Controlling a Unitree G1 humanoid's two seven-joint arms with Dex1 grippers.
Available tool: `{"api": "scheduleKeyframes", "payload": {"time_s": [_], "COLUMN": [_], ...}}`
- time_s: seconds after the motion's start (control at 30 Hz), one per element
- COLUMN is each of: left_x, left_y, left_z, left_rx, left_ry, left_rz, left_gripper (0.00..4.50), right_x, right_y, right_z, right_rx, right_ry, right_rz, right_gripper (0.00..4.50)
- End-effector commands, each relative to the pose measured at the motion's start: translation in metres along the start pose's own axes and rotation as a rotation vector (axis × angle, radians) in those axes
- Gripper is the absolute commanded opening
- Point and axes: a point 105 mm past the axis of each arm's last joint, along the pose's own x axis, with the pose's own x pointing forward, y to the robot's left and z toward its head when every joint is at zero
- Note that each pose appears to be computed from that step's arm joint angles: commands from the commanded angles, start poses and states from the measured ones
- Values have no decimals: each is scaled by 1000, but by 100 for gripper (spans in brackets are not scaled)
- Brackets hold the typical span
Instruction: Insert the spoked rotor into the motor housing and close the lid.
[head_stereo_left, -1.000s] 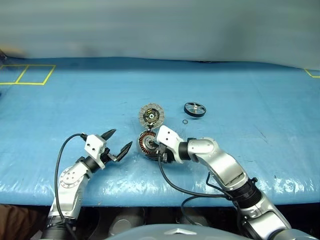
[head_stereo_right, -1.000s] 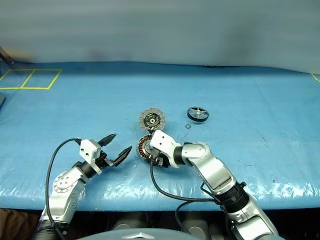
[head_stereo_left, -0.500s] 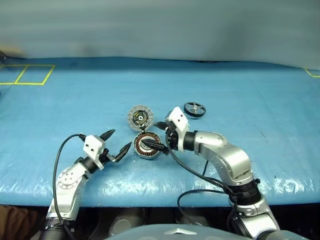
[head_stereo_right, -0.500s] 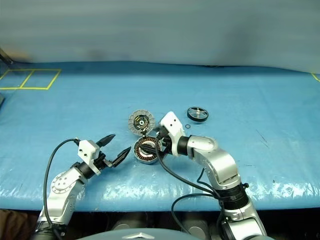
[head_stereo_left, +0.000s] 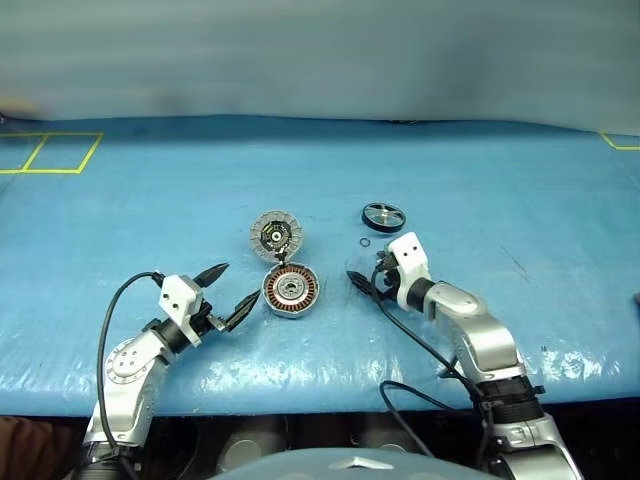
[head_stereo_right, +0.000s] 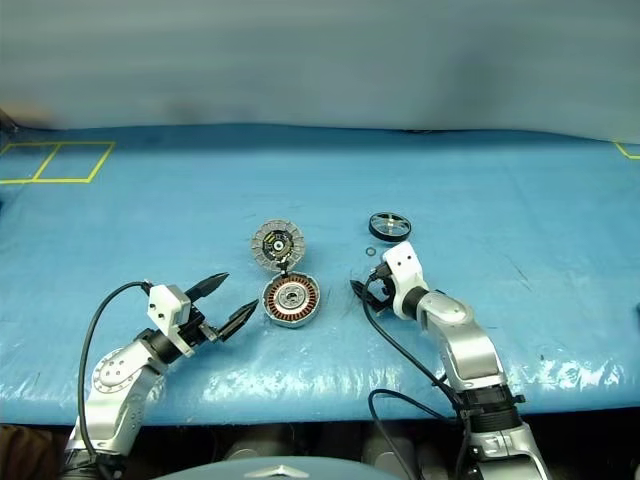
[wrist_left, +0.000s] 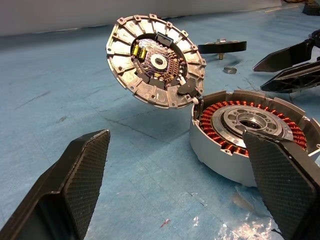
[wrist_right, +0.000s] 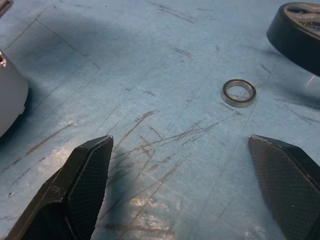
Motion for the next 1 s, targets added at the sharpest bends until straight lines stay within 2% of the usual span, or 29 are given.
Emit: {"api": "scheduleKeyframes", "payload": {"time_s": [0.03, 0.37, 1.0], "left_x": [2, 3, 4], "left_y": [2, 0, -1], "left_z": [17, 16, 15], "left_rx": [49, 55, 58], "left_ry": [-56, -56, -50], "left_rz": [-4, 3, 3], "left_gripper": [450, 450, 450], "right_x": [7, 29, 31], "right_y": [-12, -27, -25], "right_z": [11, 7, 6], "right_rx": [-26, -49, -38], "right_ry": [-52, -53, -59], "right_rz": [-53, -111, -110], "right_gripper": [449, 449, 449]}}
